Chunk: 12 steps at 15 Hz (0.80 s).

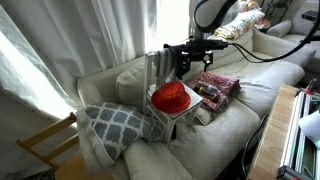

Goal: Put the black hat on the seat of the chair, put the red hat on the black hat and then put the hats on the couch

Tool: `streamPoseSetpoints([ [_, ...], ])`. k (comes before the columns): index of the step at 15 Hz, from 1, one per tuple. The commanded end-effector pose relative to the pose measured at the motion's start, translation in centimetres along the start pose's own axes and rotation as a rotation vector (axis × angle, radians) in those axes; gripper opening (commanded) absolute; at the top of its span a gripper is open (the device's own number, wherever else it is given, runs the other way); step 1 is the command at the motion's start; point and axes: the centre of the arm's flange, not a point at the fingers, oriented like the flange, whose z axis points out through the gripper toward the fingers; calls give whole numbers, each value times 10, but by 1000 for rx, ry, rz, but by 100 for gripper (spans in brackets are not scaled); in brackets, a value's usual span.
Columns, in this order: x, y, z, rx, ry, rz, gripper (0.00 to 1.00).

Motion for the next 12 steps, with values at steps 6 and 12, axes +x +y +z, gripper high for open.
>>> streamPoseSetpoints([
  [6,-3,26,-81,-68,32,-150,100],
  [12,5,24,-71,-93,1,-196,100],
])
